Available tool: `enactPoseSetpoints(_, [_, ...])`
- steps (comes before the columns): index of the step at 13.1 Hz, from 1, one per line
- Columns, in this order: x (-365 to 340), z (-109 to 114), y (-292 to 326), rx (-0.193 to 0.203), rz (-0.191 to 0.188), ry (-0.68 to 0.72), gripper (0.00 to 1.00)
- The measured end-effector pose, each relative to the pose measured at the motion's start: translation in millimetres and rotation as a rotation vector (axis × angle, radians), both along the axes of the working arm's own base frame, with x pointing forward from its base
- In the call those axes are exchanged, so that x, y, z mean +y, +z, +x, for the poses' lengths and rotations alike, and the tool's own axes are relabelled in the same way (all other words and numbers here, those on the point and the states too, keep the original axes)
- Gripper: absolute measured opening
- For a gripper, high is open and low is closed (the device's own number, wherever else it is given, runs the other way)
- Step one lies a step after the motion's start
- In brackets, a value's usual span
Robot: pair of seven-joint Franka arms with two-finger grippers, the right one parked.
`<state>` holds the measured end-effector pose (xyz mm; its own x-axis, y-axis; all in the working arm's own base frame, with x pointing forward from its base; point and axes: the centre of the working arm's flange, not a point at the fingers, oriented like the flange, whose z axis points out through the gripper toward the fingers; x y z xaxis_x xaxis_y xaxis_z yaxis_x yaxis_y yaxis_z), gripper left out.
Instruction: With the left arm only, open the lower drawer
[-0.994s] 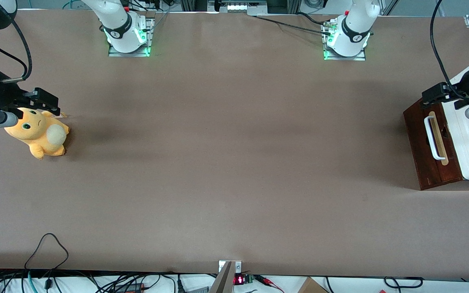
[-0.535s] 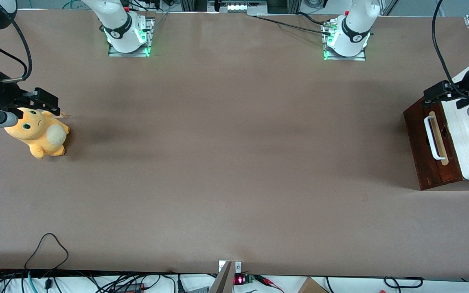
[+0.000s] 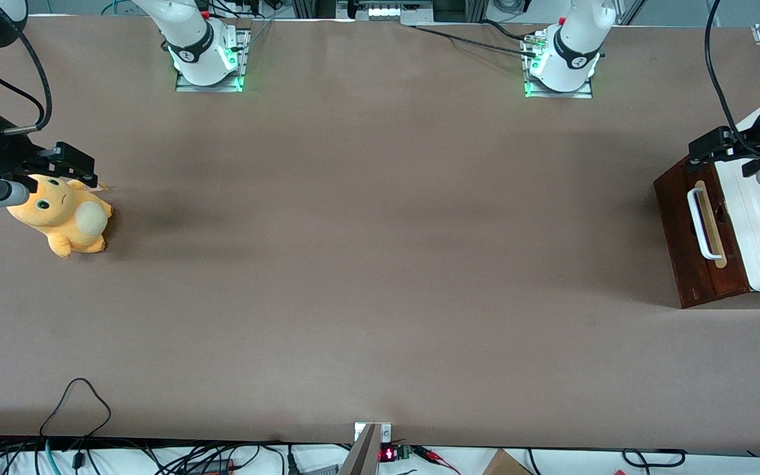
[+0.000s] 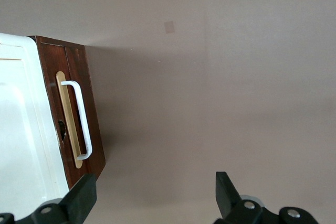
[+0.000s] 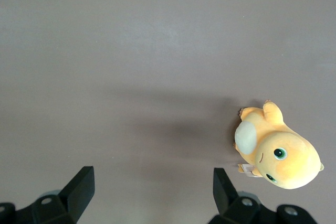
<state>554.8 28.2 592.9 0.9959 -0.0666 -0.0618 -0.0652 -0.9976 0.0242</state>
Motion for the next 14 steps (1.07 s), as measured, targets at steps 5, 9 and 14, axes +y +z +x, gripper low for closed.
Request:
enactPoseSetpoints(5, [-37.4, 1.9, -12.9, 0.042, 0.204, 0.087, 1.00])
enactPoseSetpoints(9, [-77.3, 12.1, -58.6, 0.080, 0.452, 0.117, 1.00])
enactPoseSetpoints(14, [-94.8, 23.3, -150.8, 0.108, 0.753, 0.253, 1.00])
